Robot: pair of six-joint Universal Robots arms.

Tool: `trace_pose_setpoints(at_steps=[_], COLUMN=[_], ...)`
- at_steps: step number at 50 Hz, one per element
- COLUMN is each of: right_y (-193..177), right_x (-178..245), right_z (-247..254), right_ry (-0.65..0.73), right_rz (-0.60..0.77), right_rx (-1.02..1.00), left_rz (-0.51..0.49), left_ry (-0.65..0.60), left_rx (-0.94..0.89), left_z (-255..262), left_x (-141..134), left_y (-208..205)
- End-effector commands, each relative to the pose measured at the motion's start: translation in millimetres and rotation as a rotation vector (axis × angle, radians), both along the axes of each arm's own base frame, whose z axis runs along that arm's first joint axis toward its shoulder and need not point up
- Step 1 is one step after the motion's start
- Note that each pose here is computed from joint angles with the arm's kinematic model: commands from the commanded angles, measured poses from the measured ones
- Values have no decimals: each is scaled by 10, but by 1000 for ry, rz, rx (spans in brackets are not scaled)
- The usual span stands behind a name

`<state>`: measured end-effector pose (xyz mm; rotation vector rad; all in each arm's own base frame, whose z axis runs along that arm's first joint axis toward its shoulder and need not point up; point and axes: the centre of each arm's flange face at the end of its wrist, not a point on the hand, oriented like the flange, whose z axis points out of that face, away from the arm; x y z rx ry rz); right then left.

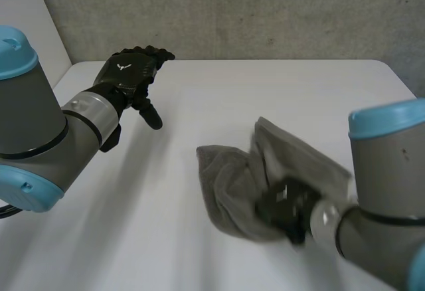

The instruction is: Fold the towel.

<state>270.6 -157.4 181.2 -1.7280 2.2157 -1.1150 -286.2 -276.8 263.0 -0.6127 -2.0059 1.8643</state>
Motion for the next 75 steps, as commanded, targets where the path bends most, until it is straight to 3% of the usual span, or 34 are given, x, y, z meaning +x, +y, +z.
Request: trace_pose_setpoints(at_steps=[1,5,11,20,26,33,35,43,51,64,69,71,72,74,75], right_y=[587,494,-2,-426,-609,-821,-848,-886,-968,-1019,-1217,-1472,-1473,-1584,-1584], right_x=[-126,-60,41,110,158,119,99,15,-114,-92,-58,27,27,90,90], right_z=[240,505,806,840,634,250,189,47,42,191,432,916,919,1465,1468], right_ry=[25,-77,-269,-350,-330,-179,-152,-55,44,18,-52,-206,-207,-442,-444], right_rz=[293,290,88,-113,-154,-251,-258,-258,-249,-241,-261,-297,-297,-334,-334], right_rx=[205,98,-33,-166,-201,-201,-201,-214,-268,-333,-456,-681,-682,-918,-919], left_rz=[-4,-5,-16,-88,-133,-259,-301,-335,-345,-357,-350,-297,-296,-159,-158], left_ry=[-5,-14,-23,-33,-54,-73,-135,-282,-321,-381,-401,-375,-375,-273,-272], left_rx=[10,24,48,59,98,113,69,33,17,-40,-122,-217,-217,-393,-394], left_z=[-39,-97,-191,-577,-861,-1000,-1054,-1275,-1364,-1444,-1318,-1084,-1083,-552,-549], left_x=[-5,-7,-31,-267,-404,-573,-632,-702,-751,-800,-846,-892,-892,-907,-907], left_y=[4,12,35,133,195,304,261,160,86,9,-70,-195,-195,-364,-365])
